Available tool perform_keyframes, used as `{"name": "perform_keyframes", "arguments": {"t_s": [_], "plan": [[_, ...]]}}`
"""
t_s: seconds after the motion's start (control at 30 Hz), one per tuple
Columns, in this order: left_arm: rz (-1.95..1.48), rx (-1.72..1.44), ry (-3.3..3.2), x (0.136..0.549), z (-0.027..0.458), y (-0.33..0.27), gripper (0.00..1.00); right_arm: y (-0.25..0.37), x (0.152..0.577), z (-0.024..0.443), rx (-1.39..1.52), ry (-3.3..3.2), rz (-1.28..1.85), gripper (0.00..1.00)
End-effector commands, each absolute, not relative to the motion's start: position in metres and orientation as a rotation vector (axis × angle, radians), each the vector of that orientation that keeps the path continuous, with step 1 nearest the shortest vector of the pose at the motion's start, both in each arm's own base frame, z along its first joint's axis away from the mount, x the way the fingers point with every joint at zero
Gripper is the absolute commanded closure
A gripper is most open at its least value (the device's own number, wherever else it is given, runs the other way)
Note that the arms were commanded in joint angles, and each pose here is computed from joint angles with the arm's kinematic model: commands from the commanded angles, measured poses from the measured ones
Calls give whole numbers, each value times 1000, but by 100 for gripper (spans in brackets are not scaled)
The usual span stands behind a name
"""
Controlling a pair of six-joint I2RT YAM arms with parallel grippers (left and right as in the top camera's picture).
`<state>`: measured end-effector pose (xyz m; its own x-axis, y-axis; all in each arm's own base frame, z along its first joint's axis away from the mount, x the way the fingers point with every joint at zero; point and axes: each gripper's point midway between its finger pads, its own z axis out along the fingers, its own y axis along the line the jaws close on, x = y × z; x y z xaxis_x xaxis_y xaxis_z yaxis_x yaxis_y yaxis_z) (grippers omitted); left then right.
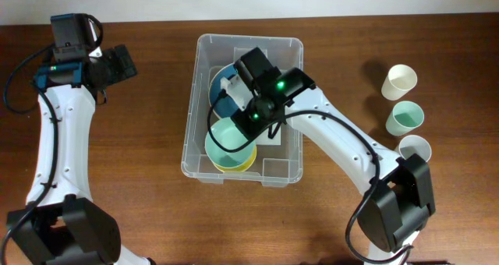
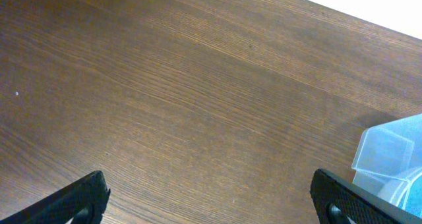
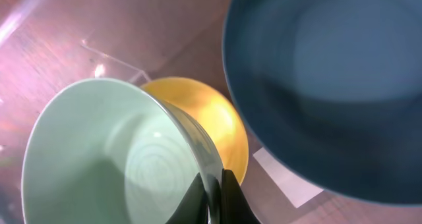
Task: Pack container
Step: 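Carry the mint bowl into the container and lower it onto the yellow bowl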
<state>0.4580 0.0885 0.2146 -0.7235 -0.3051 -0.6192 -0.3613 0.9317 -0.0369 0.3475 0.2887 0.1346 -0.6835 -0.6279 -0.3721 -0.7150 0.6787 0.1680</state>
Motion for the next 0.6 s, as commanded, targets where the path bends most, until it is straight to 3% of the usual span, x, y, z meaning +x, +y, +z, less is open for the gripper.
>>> {"name": "perform_keyframes", "arguments": {"t_s": [0.0,0.13,0.17,0.2,0.23,0.27,0.43,0.57], "plan": [[118,-469,2402,459,227,90,0,289,346,126,-1060,2620,431,96],[118,-469,2402,459,227,90,0,291,348,125,-1058,2612,433,96],[118,-469,2402,459,227,90,0,291,349,126,-1056,2607,434,91],[118,-469,2402,459,227,90,0,292,349,126,-1056,2604,434,52],[118,-469,2402,459,227,90,0,292,349,126,-1056,2603,434,28],[118,-469,2402,459,227,90,0,292,349,126,-1056,2603,434,23],[118,-469,2403,459,226,90,0,287,354,132,-1034,2598,433,20],[118,-469,2403,459,226,90,0,258,366,164,-891,2602,430,13]]}}
